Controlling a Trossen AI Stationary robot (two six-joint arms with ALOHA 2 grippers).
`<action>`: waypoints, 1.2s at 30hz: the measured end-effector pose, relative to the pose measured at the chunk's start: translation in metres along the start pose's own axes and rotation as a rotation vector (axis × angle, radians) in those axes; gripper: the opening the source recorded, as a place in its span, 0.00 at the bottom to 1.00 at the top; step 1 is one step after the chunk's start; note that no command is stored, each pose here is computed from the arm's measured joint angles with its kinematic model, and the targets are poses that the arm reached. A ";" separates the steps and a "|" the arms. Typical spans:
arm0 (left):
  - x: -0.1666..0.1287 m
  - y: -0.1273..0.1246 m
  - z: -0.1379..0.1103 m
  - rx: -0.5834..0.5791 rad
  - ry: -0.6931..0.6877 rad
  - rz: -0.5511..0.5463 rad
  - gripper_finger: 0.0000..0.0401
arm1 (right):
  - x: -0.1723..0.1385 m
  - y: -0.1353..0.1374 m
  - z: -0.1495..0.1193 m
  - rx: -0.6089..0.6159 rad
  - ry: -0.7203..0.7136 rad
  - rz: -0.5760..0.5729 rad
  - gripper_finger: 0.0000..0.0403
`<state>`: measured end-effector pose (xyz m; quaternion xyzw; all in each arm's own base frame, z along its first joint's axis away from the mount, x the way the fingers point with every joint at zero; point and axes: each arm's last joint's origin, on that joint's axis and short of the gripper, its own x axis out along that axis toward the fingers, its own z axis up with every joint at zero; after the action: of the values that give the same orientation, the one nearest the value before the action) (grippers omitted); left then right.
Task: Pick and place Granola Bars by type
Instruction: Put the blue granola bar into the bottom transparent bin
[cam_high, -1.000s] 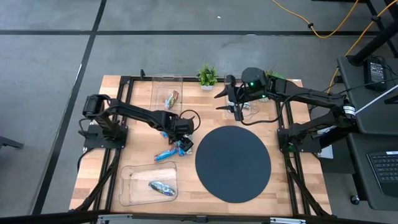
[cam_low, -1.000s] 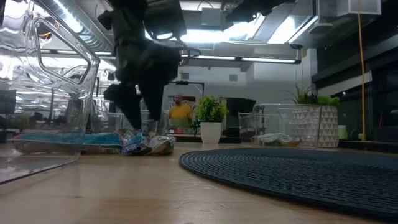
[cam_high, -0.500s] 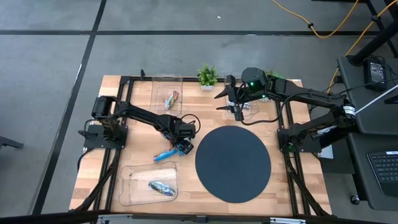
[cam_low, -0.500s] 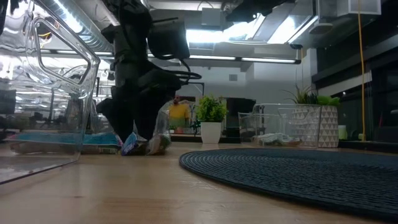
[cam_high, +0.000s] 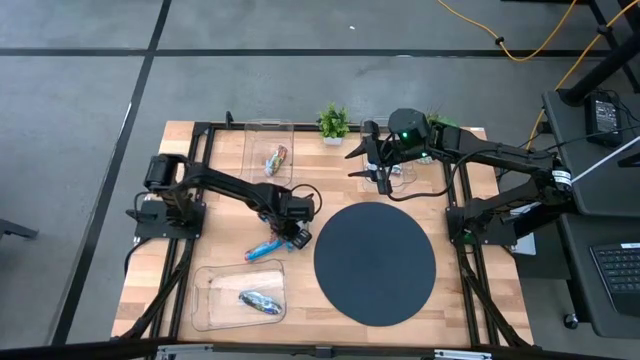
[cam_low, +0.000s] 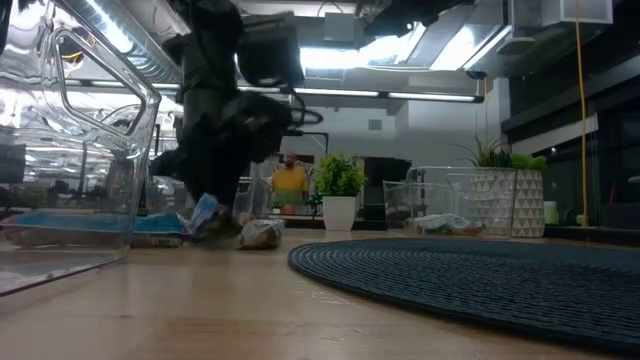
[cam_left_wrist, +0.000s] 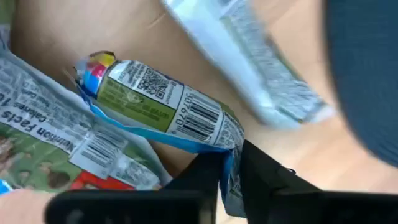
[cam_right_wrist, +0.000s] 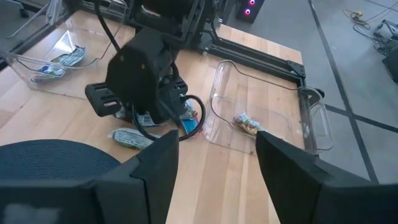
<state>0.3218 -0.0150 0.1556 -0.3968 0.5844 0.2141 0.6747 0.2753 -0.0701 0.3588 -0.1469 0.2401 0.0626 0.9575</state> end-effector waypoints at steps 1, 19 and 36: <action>-0.003 -0.002 0.000 0.007 -0.008 -0.011 0.06 | 0.000 0.000 0.000 0.001 0.003 0.001 0.54; -0.119 -0.050 -0.032 0.337 -0.438 -0.201 0.04 | 0.000 0.001 -0.002 0.006 0.017 0.009 0.54; -0.197 -0.042 -0.103 0.461 -0.808 -0.280 0.04 | 0.000 0.001 -0.002 0.006 0.016 0.008 0.54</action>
<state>0.2457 -0.0864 0.3566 -0.1970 0.2486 0.1232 0.9403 0.2744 -0.0698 0.3574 -0.1434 0.2485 0.0646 0.9558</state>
